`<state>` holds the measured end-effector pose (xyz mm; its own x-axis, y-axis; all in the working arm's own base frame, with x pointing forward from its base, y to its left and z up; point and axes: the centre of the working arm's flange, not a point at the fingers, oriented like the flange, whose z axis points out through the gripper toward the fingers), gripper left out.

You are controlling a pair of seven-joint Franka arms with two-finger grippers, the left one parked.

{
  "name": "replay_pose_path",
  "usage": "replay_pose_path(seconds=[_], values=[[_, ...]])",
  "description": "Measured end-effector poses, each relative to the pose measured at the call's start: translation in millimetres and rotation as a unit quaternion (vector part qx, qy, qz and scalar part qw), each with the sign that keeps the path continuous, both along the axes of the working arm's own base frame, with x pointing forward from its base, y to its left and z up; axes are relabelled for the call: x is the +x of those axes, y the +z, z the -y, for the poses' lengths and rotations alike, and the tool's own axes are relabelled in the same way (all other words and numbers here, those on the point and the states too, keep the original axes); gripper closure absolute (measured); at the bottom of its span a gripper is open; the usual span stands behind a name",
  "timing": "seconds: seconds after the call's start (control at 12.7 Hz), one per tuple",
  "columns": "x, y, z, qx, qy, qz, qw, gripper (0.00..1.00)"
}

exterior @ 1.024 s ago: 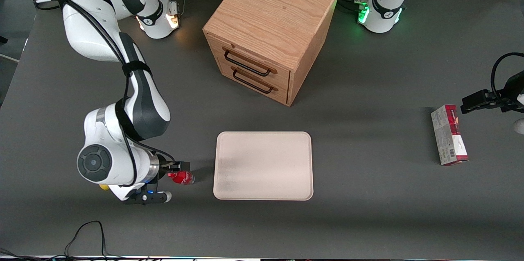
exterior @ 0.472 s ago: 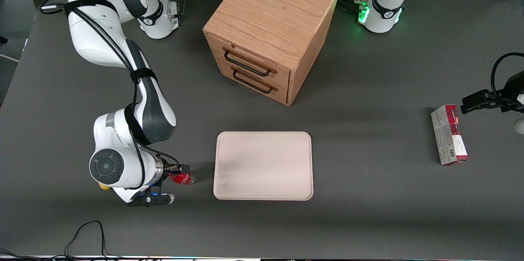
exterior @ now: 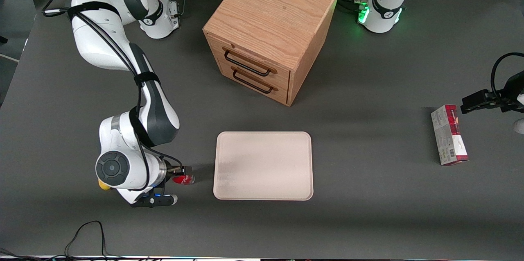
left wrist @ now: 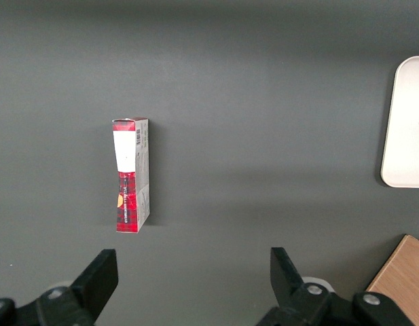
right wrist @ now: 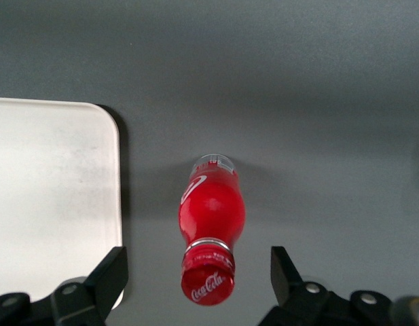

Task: Place coke bottle on tray
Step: 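Align the right gripper over the bottle and close on its body, then lift the bottle with the right gripper and pull it back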

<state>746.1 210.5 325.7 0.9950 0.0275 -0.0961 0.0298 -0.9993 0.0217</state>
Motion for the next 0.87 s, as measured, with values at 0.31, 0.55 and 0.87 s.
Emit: replay_pose_path(seconds=[0.31, 0.55, 0.87], values=[[0.2, 0.2, 0.6, 0.0, 0.0, 0.0, 1.0, 0.56], [0.4, 0.3, 1.2, 0.0, -0.001, 0.0, 1.0, 0.69], [-6.2, 7.4, 4.7, -0.008, -0.002, -0.027, 0.9996, 0.69]])
